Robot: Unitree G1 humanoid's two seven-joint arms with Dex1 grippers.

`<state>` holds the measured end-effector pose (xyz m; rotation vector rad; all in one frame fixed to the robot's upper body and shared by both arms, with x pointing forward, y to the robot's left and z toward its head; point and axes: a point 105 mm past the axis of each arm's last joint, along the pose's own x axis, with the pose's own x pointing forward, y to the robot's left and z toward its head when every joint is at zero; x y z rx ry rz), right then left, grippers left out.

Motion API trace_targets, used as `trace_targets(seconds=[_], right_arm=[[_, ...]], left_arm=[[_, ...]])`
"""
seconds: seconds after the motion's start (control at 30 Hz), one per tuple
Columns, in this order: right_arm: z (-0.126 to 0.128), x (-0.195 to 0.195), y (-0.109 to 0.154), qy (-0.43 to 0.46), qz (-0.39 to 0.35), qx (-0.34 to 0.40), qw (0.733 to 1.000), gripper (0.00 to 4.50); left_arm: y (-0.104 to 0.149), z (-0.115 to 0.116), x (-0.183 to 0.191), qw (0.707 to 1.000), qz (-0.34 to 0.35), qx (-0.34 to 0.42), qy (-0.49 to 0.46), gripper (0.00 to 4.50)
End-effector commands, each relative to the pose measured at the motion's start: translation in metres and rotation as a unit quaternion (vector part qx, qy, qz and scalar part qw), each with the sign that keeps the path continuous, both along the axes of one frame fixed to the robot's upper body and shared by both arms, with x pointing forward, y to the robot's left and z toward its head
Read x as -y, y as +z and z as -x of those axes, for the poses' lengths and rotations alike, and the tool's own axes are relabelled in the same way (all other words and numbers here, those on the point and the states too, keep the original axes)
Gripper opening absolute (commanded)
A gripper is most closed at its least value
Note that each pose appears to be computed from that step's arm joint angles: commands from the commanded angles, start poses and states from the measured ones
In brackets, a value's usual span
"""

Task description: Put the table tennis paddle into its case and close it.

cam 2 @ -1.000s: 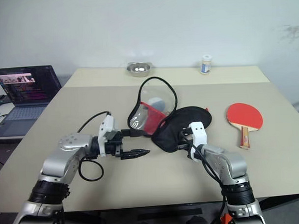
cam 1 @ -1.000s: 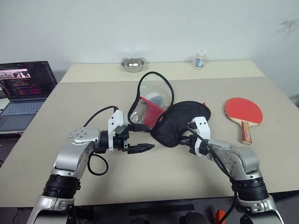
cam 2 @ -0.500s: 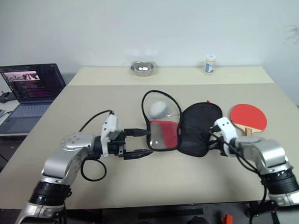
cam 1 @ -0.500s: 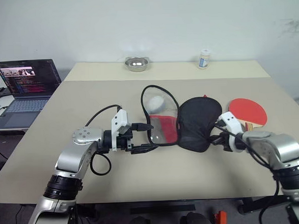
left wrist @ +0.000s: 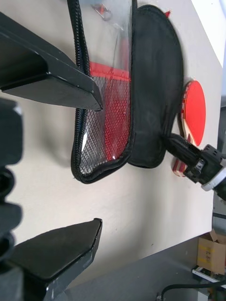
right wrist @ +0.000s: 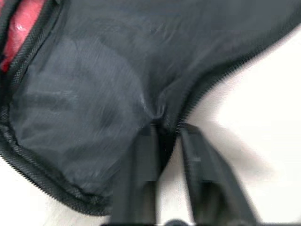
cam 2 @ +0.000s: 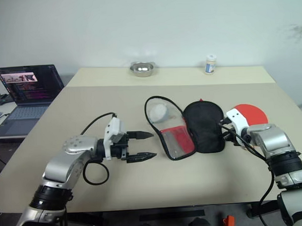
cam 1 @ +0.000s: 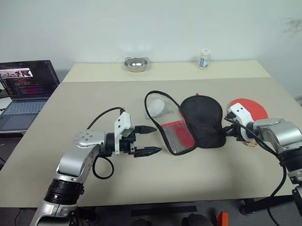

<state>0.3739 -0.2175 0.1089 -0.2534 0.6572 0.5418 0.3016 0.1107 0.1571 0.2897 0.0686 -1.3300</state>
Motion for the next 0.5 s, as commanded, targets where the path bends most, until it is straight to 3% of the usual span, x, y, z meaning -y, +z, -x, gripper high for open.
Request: trace_targets(seconds=[0.03, 0.2, 0.27, 0.5], right_arm=[[-0.004, 0.006, 0.024, -0.010, -0.009, 0.044, 0.999, 2.04], [0.000, 0.017, 0.063, -0.018, 0.013, 0.112, 0.994, 3.74], [0.003, 0.039, 0.072, -0.065, 0.011, 0.126, 0.990, 4.45], [0.005, 0.093, 0.044, -0.260, -0.007, 0.123, 0.958, 4.48]], left_arm=[[0.005, 0.002, 0.001, 1.000, 0.002, 0.015, -0.008, 3.99], [0.013, 0.003, 0.005, 1.000, 0.023, 0.013, -0.011, 3.99], [0.015, 0.004, 0.008, 0.999, 0.022, 0.017, -0.017, 3.99], [0.016, 0.004, 0.018, 0.999, 0.018, 0.023, -0.039, 3.99]])
